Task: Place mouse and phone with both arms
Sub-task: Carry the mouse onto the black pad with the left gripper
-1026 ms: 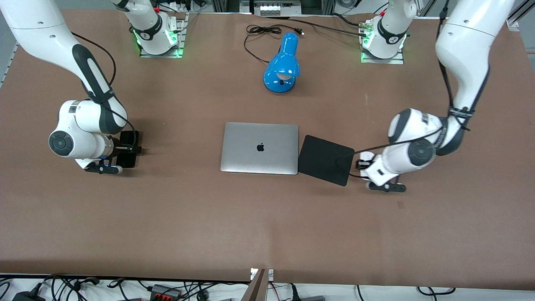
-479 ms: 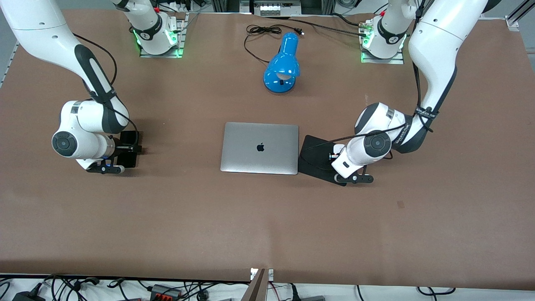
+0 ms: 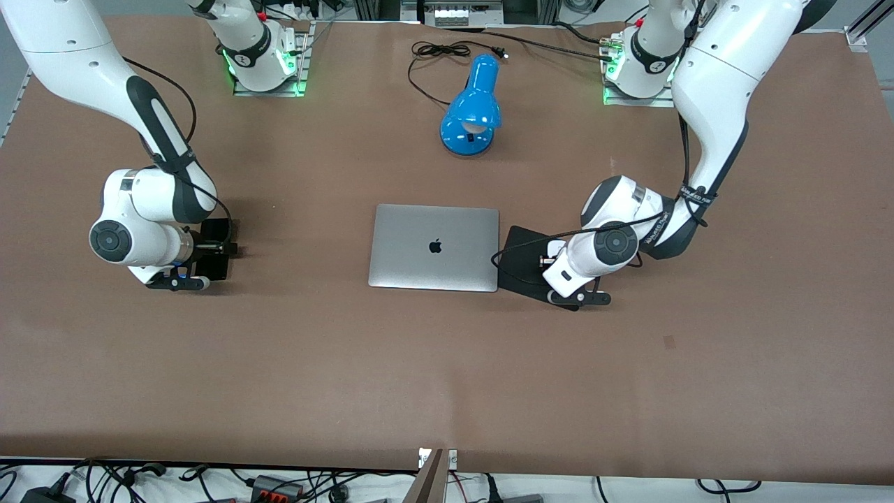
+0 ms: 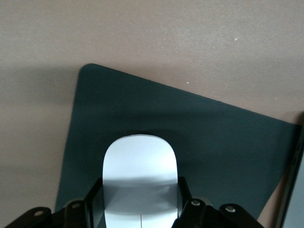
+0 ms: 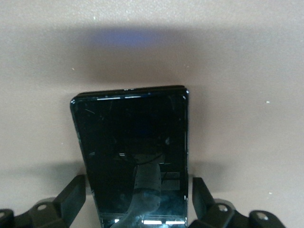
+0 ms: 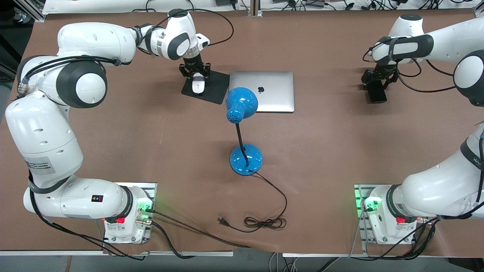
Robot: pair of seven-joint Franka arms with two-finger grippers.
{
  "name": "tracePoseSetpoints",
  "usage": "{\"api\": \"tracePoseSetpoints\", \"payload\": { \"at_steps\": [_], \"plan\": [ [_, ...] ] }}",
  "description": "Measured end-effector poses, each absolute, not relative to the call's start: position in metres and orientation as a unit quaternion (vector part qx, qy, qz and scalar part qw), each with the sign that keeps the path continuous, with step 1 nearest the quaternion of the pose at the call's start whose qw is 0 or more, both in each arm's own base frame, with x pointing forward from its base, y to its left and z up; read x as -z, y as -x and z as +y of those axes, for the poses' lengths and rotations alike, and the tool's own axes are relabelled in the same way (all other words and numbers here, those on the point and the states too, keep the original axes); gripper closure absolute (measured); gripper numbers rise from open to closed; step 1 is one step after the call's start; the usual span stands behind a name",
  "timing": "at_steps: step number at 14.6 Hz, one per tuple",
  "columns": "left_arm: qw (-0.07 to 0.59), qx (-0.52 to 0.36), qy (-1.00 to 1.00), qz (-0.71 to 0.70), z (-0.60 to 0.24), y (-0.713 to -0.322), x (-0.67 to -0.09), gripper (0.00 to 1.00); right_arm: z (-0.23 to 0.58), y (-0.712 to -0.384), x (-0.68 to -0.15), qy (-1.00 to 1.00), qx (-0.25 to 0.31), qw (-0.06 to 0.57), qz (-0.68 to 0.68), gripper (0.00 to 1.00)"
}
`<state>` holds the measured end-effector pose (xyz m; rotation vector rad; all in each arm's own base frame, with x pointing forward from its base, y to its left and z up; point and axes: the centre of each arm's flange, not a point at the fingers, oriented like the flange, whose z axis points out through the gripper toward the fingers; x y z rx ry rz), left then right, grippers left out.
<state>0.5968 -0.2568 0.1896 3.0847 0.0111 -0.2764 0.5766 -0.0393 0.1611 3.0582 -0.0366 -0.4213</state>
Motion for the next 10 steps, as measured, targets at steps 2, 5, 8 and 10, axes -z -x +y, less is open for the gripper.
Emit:
{"api": "tracePoseSetpoints", "payload": {
  "at_steps": [2, 5, 8, 10],
  "plan": [
    [0.022, 0.089, -0.996, 0.003, -0.265, -0.594, -0.190, 0.37, -0.038, -0.577, -0.162, -0.990, 0.135, 0.027, -0.011, 0.12],
    [0.021, 0.094, -0.995, 0.009, -0.270, -0.590, -0.182, 0.36, -0.038, -0.578, -0.165, -0.990, 0.135, 0.027, -0.010, 0.20],
    [0.026, 0.090, -0.995, 0.015, -0.271, -0.591, -0.176, 0.33, -0.038, -0.578, -0.165, -0.990, 0.135, 0.027, -0.009, 0.21],
    [0.027, 0.088, -0.996, 0.017, -0.271, -0.593, -0.178, 0.19, -0.038, -0.579, -0.166, -0.991, 0.134, 0.027, -0.009, 0.21]
  ]
}}
